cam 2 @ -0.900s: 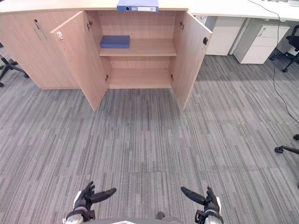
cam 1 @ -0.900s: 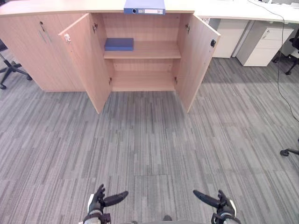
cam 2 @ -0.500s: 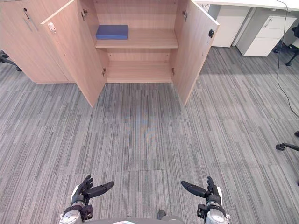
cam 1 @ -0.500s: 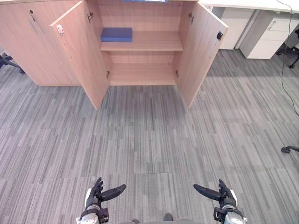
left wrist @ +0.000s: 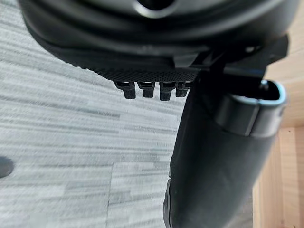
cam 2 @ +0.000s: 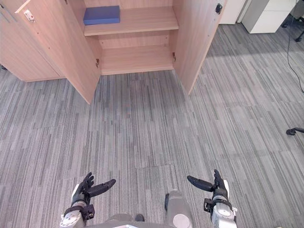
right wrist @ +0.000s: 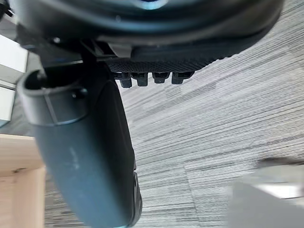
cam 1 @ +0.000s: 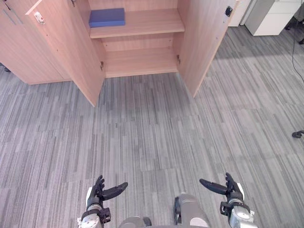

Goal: Walk over to the cabinet, pick up the folder, carry it to the office cabinet, place the folder inside the office cabinet, then close the office cabinet door

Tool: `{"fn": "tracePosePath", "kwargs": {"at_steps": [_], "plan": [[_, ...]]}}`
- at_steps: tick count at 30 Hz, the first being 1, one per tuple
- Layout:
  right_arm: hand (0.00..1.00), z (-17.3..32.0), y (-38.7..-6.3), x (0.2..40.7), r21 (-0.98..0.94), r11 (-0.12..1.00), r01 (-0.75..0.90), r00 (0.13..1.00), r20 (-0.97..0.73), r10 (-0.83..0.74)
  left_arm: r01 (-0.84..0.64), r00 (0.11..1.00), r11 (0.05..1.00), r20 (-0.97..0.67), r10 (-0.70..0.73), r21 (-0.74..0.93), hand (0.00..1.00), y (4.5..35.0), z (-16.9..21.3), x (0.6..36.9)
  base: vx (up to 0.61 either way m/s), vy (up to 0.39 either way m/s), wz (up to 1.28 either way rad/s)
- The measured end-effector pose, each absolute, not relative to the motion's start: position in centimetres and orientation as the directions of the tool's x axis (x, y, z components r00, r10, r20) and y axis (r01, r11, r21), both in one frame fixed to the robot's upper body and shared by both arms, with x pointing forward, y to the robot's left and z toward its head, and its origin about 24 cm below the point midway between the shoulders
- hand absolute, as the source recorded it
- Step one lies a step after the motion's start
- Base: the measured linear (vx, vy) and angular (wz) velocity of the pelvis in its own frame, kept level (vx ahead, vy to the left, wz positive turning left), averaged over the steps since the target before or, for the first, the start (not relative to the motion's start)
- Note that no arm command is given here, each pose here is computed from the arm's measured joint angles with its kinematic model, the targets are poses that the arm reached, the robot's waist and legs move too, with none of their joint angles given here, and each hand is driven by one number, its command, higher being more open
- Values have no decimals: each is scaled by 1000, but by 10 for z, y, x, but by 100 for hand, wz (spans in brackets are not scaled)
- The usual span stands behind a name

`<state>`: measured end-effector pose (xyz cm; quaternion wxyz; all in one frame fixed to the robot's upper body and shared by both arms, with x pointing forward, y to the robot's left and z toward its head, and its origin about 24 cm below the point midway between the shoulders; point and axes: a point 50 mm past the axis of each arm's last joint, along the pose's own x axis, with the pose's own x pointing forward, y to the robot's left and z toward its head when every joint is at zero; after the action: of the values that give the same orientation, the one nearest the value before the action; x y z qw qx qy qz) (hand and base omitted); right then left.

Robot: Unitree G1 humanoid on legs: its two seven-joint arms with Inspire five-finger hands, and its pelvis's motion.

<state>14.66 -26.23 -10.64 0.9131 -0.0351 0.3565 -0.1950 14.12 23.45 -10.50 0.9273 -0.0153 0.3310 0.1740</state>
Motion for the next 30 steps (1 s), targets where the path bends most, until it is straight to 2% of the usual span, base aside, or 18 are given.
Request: {"fn": "tracePosePath", "kwargs": {"at_steps": [4,8,15,17,20,25,30], "plan": [[100,-106,-263,144,-213,922,324,668,-638,-383,-330,756,941,-576,312,76,100,238,-96,162,576,-129,56],[100,-93,-266,165,-203,918,341,716,-577,-393,-314,777,949,-568,272,26,100,222,-97,172,588,-207,50],[100,-98,-225,177,-109,951,289,757,-582,-297,-343,755,939,-585,294,29,100,225,-101,156,555,-113,-16],[100,-95,-226,184,-101,949,297,764,-570,-300,-339,733,940,-619,284,31,100,222,-107,145,613,65,-69],[100,-100,-234,179,-103,929,354,731,-590,-344,-347,714,937,-641,282,26,100,219,-111,139,659,228,-77],[100,-112,-230,165,-107,928,357,684,-647,-338,-360,732,933,-614,296,21,100,221,-106,152,712,281,-1],[100,-114,-219,166,-94,944,316,692,-658,-297,-337,726,939,-618,301,61,100,228,-107,149,519,67,-8]]}}
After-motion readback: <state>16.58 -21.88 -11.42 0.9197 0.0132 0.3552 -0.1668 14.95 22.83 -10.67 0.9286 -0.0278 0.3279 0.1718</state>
